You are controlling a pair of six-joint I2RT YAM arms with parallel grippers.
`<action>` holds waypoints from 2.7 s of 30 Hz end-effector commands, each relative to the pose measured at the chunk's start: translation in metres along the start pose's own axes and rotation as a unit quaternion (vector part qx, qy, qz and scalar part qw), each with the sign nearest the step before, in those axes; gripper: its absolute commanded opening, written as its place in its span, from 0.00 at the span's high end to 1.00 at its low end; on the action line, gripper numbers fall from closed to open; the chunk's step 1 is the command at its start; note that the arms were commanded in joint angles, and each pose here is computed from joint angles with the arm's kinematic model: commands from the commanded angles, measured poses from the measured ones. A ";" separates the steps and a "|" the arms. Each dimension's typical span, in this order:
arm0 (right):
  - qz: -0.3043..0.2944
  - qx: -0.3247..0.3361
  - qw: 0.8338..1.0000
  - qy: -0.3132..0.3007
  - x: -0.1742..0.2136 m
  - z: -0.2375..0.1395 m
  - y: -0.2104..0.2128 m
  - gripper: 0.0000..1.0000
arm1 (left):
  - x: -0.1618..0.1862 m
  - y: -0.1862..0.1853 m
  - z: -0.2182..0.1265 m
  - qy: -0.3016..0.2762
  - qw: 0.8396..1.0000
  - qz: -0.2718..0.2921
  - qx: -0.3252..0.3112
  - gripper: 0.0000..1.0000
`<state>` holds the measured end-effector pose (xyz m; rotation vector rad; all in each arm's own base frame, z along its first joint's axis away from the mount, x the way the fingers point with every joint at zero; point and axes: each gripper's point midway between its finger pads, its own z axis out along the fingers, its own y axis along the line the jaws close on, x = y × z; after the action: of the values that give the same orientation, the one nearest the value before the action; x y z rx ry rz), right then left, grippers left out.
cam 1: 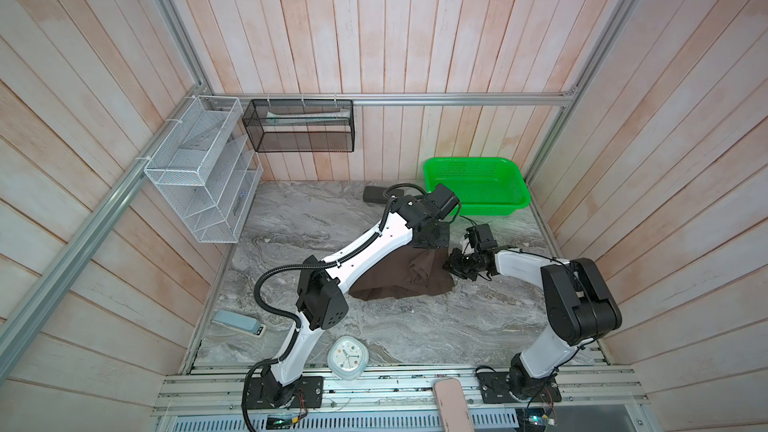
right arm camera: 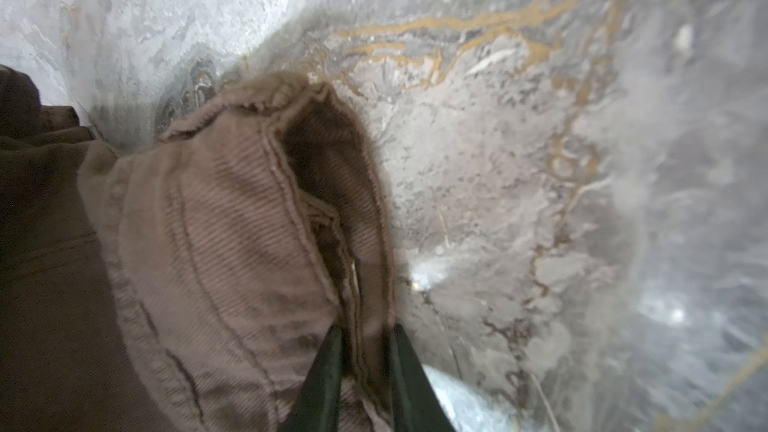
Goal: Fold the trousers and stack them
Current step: 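Fold the held edge with the left gripper over toward the right gripper, then release the folded edge with the left gripper and draw it back, then grasp the bundle's near corner with the left gripper while the right holds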
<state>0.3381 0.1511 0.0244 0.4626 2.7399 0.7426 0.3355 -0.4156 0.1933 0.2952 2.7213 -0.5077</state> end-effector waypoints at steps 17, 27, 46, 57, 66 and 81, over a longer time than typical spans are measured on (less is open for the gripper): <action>0.037 0.026 0.999 -0.028 0.000 -0.043 -0.021 0.74 | 0.029 -0.026 0.072 0.047 0.997 -0.036 0.056 0.84; 0.025 0.040 0.994 -0.102 -0.019 -0.108 -0.010 0.61 | -0.012 -0.050 -0.021 -0.061 0.993 -0.001 0.105 0.45; -0.046 0.014 0.999 -0.013 0.018 -0.030 0.047 0.41 | 0.037 0.237 -0.072 -0.094 0.980 -0.158 0.080 0.27; -0.095 -0.043 0.994 -0.032 0.006 -0.063 0.094 1.00 | 0.049 0.277 -0.069 -0.088 0.975 -0.190 0.076 0.27; -0.101 0.013 0.993 -0.058 -0.005 -0.096 0.069 1.00 | 0.057 0.285 -0.059 -0.065 0.978 -0.186 0.072 0.27; -0.074 0.133 0.988 -0.010 -0.003 -0.053 -0.011 0.63 | 0.072 0.268 -0.029 -0.018 0.978 -0.176 0.106 0.20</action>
<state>0.3305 0.1355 0.0773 0.2827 2.7846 0.4596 0.3343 -0.1361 0.1150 -0.2021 2.6880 -0.8404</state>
